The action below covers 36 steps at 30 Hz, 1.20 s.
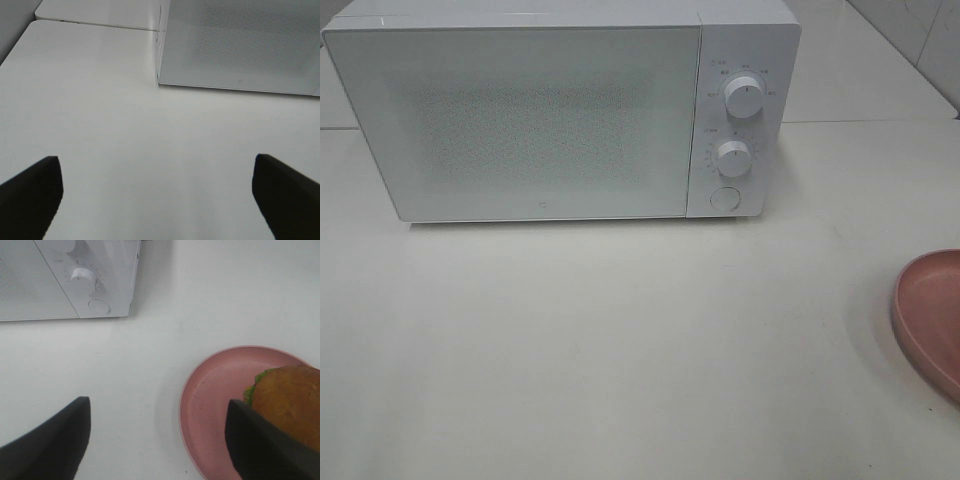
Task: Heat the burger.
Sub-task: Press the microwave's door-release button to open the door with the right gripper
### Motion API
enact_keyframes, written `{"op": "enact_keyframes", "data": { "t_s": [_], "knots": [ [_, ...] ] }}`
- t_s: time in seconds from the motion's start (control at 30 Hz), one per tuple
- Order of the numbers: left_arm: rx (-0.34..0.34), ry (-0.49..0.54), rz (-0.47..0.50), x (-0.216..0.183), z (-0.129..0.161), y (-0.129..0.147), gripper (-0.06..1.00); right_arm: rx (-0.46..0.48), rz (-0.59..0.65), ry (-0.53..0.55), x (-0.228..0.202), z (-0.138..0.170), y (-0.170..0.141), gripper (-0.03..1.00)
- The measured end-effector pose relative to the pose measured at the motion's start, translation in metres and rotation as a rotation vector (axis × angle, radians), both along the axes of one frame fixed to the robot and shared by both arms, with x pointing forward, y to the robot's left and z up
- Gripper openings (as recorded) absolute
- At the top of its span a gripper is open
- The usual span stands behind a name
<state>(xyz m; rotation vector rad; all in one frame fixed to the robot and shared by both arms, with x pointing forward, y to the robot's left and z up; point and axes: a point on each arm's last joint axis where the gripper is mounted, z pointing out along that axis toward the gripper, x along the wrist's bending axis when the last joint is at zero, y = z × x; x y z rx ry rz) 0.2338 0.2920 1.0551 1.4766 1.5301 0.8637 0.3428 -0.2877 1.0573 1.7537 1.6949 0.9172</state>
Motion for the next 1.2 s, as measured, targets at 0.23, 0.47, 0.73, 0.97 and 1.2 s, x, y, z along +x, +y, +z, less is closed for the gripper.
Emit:
{"op": "enact_keyframes", "data": {
  "t_s": [0.23,0.47,0.73,0.97,1.2],
  "knots": [
    [0.0,0.0,0.0,0.0,0.0,0.0,0.97,0.003,-0.001,-0.033,0.02,-0.001,0.002,0.7],
    [0.0,0.0,0.0,0.0,0.0,0.0,0.97,0.01,-0.002,-0.1,0.042,-0.009,0.004,0.7],
    [0.0,0.0,0.0,0.0,0.0,0.0,0.97,0.017,-0.006,-0.141,0.072,-0.019,0.007,0.7],
    [0.0,0.0,0.0,0.0,0.0,0.0,0.97,0.001,0.005,-0.183,0.098,-0.031,0.009,0.7],
    [0.0,0.0,0.0,0.0,0.0,0.0,0.97,-0.022,0.03,-0.208,0.117,-0.045,0.012,0.7]
  ]
}}
